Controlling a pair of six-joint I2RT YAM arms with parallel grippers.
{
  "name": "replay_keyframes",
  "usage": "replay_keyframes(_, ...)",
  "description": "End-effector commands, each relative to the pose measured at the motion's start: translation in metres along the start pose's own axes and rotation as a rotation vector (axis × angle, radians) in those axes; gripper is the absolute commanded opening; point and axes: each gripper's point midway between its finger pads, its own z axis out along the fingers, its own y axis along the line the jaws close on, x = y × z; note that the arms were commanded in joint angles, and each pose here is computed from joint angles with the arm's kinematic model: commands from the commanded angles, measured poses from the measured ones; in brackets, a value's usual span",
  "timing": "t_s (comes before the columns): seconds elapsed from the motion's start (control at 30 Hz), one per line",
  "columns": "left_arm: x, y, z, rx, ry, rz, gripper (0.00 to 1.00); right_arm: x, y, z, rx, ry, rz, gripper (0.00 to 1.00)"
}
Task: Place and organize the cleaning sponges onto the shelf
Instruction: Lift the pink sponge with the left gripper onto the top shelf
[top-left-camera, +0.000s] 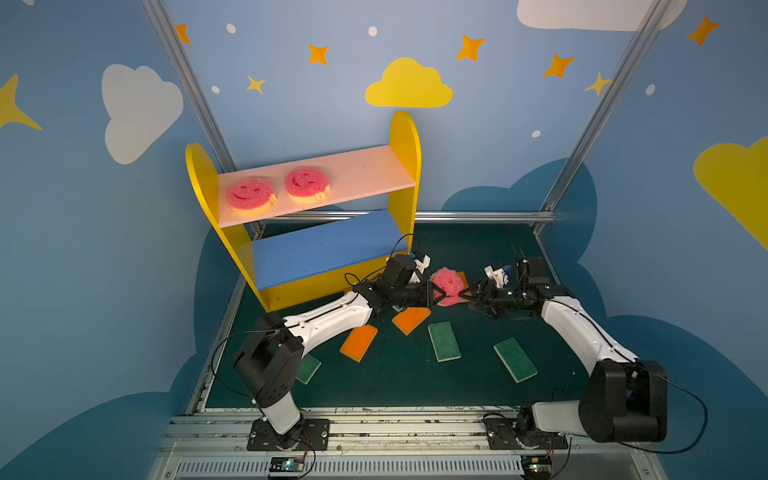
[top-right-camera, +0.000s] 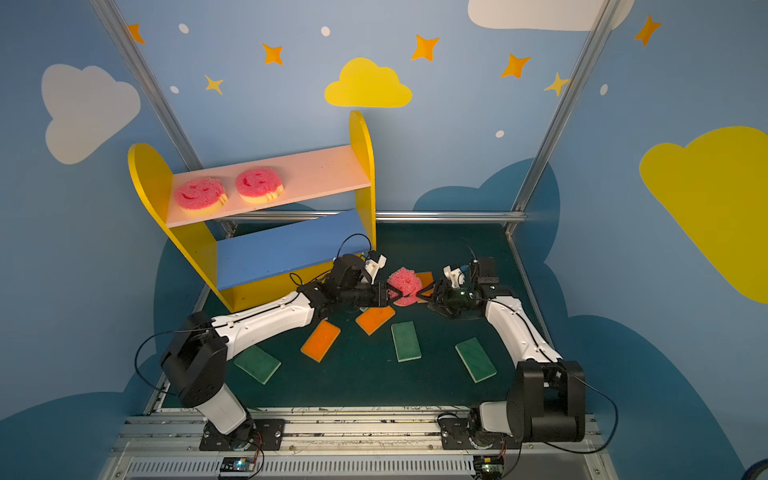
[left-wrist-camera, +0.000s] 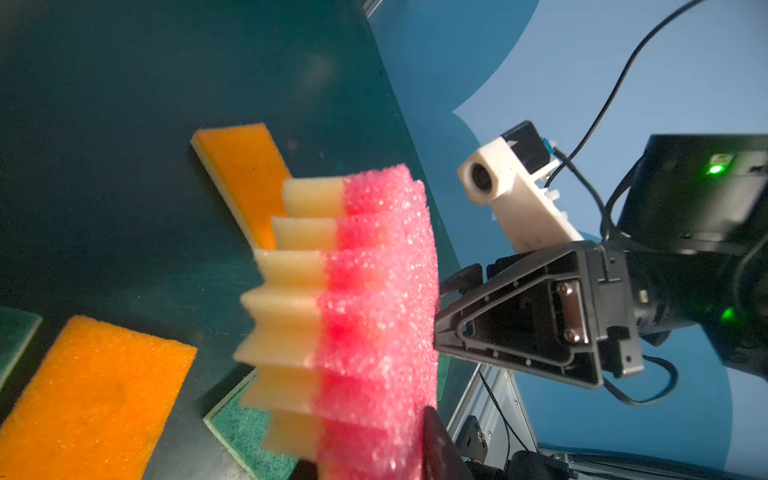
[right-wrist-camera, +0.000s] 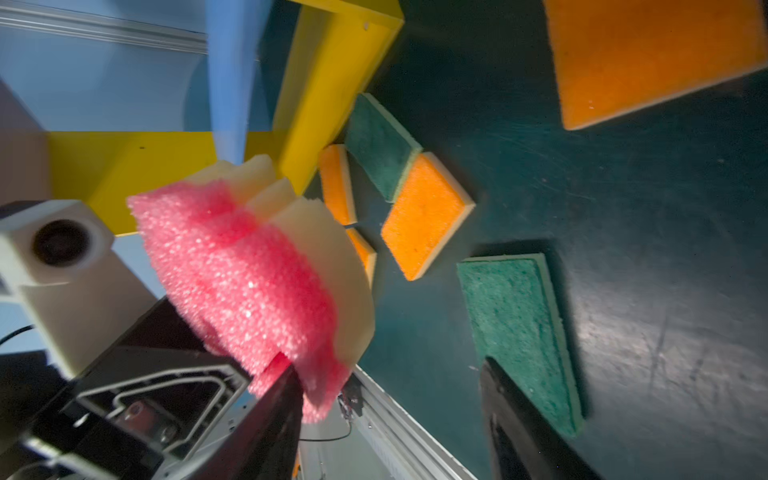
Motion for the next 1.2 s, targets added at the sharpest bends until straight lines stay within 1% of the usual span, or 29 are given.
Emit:
replay_keyframes(0.0,-0.021,-0.005,-0.027,-0.015,-0.06,0.032,0.32,-0.006,0.01,-0.015,-0.095,-0.056,-0.008,0.67)
replay_keyframes(0.07,-0.031,-0.008,-0.038,-0.021,-0.082,0.041,0.32,-0.008,0.012,-0.019,-0.119,-0.068,-0.01,0.67)
replay_keyframes(0.17,-0.049,-0.017,-0.057,-0.022,-0.117,0.058,0.33,-0.008,0.009,-0.021,-0.107,-0.062,-0.01,0.68)
replay_keyframes(0.3,-0.077,-0.031,-0.085,-0.013,-0.199,0.081,0.33,-0.007,0.005,-0.017,-0.104,-0.05,0.001,0.67)
replay_keyframes(0.5,-0.114,-0.048,-0.122,-0.025,-0.289,0.116,0.34,-0.007,0.004,-0.012,-0.102,-0.038,0.004,0.67)
replay_keyframes(0.8,-0.169,-0.047,-0.176,-0.089,-0.482,0.116,0.34,-0.005,0.005,-0.005,-0.084,-0.018,-0.016,0.67)
replay_keyframes(0.97,-0.192,-0.042,-0.203,-0.139,-0.595,0.089,0.33,-0.004,0.005,0.0,-0.081,-0.008,-0.024,0.67)
replay_keyframes(1.17,-0.218,-0.04,-0.228,-0.166,-0.711,0.053,0.33,0.0,0.006,0.008,-0.077,0.013,-0.029,0.67)
